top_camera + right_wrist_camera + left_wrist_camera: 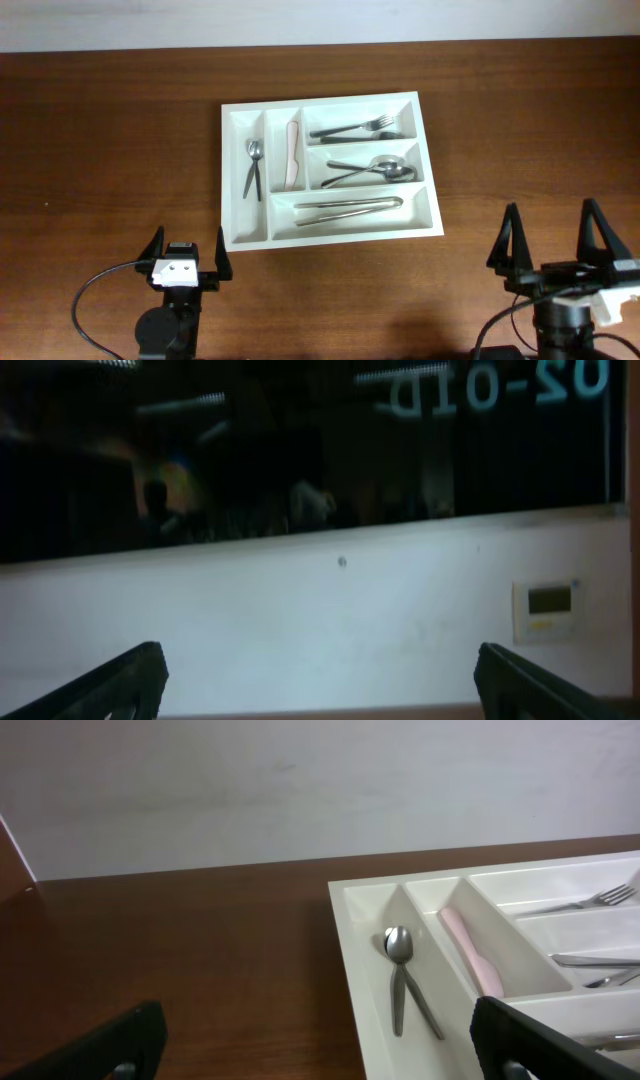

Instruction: Pack container

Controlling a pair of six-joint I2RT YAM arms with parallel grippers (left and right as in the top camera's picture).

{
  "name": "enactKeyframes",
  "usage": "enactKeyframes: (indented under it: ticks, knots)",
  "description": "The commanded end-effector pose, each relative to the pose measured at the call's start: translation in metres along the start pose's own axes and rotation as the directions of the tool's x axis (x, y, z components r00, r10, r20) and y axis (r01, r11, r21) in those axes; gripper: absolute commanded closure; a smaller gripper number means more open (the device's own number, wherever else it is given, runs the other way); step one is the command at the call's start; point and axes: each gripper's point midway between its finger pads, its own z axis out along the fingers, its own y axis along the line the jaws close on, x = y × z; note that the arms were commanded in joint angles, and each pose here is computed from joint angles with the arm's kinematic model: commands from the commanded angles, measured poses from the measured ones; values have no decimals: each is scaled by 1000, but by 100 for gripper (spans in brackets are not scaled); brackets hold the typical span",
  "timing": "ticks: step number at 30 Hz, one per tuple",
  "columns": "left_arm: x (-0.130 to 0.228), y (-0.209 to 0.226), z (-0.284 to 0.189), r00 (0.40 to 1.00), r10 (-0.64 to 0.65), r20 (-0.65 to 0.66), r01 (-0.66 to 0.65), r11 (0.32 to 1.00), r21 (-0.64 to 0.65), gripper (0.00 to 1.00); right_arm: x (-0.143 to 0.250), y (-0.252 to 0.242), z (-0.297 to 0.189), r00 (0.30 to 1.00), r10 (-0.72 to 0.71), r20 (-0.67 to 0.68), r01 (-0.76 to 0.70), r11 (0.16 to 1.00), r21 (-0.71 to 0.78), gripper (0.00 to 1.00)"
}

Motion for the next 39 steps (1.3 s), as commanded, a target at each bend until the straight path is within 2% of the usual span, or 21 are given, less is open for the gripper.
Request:
enactKeyframes:
  ticks: [1,5,17,31,39]
  knots:
    - [0,-1,0,1000,15,5,-15,1000,6,1,-7,4,-10,998,11,61,-10,1000,-24,1]
    - [0,-1,0,1000,15,5,-15,1000,6,1,-8,7,-19,995,20,94,-16,999,-45,1]
    - [0,-1,0,1000,15,5,-15,1000,6,1,15,18,-15,998,47,40,-43,993,-111,1]
    - [0,-1,0,1000,15,5,-15,1000,6,1,131,-3,-4,982,24,-188,-25,1000,-3,1]
    - [0,-1,0,1000,15,5,-15,1000,6,1,180,-13,-8,960,16,-279,-6,999,39,1]
